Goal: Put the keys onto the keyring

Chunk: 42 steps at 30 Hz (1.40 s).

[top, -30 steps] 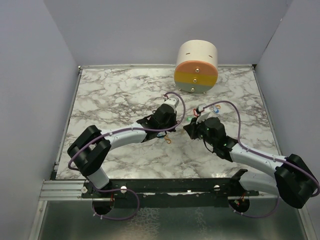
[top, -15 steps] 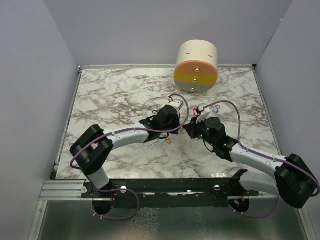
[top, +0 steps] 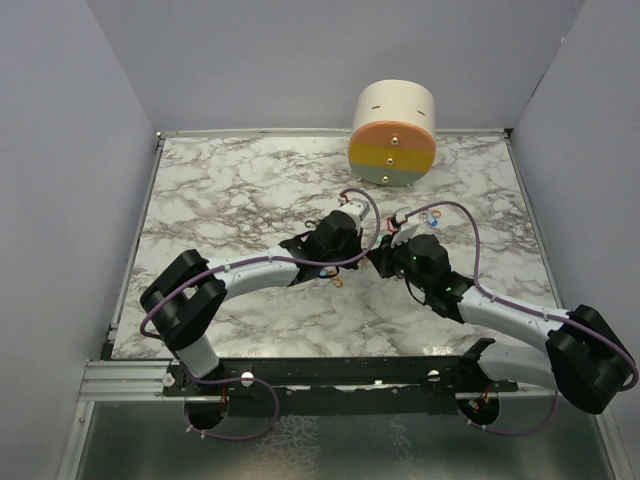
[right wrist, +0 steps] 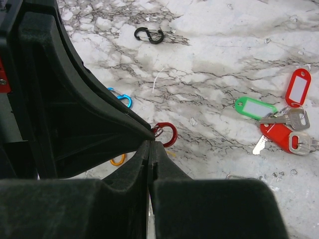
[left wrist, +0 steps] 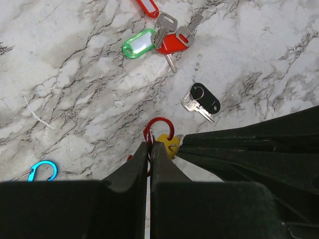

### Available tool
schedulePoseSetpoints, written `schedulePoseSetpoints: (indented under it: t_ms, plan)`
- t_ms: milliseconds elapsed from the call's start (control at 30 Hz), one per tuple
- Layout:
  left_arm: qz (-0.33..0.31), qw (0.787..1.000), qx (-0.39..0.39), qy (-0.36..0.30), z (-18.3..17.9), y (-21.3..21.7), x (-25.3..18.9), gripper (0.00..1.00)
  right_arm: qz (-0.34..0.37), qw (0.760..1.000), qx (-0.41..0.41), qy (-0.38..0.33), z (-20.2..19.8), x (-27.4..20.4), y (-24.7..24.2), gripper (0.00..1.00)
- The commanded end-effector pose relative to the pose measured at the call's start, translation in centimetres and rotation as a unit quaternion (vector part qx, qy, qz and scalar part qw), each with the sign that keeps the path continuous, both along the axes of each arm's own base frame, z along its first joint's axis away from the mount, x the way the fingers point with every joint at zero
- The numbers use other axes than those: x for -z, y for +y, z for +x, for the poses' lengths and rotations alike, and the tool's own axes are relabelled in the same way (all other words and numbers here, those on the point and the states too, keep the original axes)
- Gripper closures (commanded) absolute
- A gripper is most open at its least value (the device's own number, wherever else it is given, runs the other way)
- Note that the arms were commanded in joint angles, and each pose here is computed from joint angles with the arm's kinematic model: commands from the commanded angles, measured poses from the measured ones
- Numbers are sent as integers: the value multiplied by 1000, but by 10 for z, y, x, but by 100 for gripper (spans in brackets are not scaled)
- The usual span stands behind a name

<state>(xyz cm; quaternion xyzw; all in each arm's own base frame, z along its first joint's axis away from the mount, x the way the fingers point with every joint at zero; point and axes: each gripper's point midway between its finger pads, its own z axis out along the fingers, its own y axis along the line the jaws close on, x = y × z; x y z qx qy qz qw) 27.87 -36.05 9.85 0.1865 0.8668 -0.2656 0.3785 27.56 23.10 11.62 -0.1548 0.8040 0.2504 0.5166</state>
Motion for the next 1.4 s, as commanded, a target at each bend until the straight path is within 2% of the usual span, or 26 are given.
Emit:
schedulePoseSetpoints:
  t_ms: [0,1367]
  plan:
    - [-15,1000,19,-10,-1,-12,-12,100,3,1000,7,-15,4,-3,1,99]
    - [-21,999,25,-19,-7,-8,-25,100,-24,999,38,-5,10,11,-10,99]
